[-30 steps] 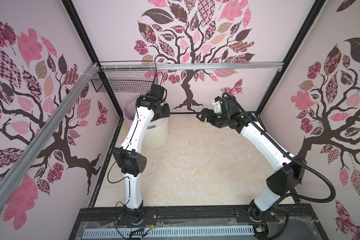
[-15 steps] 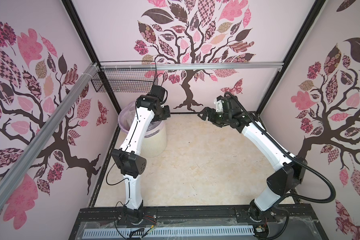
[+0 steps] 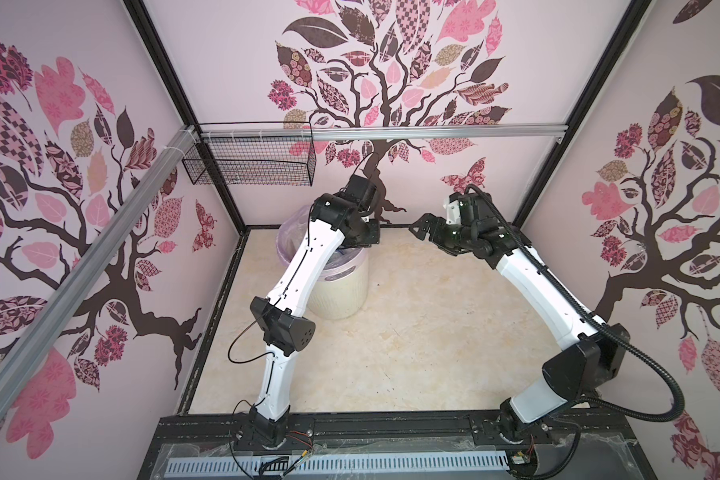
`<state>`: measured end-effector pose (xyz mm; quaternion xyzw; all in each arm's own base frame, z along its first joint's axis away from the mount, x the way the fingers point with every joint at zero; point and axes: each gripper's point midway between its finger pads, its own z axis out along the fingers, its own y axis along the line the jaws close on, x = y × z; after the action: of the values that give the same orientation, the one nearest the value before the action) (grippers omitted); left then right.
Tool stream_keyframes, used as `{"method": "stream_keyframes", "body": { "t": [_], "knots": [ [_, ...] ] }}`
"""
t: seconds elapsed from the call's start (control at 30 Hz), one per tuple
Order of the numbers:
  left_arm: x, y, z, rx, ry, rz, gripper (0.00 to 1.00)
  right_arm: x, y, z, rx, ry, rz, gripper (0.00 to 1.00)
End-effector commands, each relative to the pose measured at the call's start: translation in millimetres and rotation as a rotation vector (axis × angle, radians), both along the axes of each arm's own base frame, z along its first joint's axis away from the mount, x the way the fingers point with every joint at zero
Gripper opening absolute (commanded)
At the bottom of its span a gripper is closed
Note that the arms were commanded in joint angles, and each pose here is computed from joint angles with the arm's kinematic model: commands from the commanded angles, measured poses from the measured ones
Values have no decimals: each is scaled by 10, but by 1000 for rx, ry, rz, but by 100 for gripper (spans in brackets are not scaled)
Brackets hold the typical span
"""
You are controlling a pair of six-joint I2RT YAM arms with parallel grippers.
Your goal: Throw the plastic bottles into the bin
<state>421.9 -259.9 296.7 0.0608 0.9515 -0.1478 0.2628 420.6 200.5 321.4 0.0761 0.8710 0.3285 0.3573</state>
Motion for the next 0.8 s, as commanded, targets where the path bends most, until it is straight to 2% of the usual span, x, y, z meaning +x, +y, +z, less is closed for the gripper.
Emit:
{"method": "stream_keyframes", "body": {
  "t": [0.0, 0.17, 0.33, 0.53, 0.63, 0.7, 0.77],
  "knots": [
    [-8, -741, 283, -266, -50, -112, 0, -96, -207, 114, 7, -9, -52, 100],
    [-2, -1157, 318, -341, -89, -176, 0, -132, -562, 74, 5, -5, -149, 100],
    [17, -1474, 108, -362, -84, -217, 0, -128, -786, 27, -18, 12, -199, 100],
    [69, -1604, -111, -351, -66, -216, 4, -105, -811, 7, -29, 29, -206, 100],
    [87, -1570, -104, -335, -77, -207, 18, -86, -806, -9, -33, 37, -204, 99],
    [127, -1464, -54, -334, -75, -164, 40, -69, -804, -11, -40, 40, -201, 99],
    [128, -1404, -1, -343, -75, -158, 49, -52, -802, -19, -44, 47, -201, 100]
  ]
}}
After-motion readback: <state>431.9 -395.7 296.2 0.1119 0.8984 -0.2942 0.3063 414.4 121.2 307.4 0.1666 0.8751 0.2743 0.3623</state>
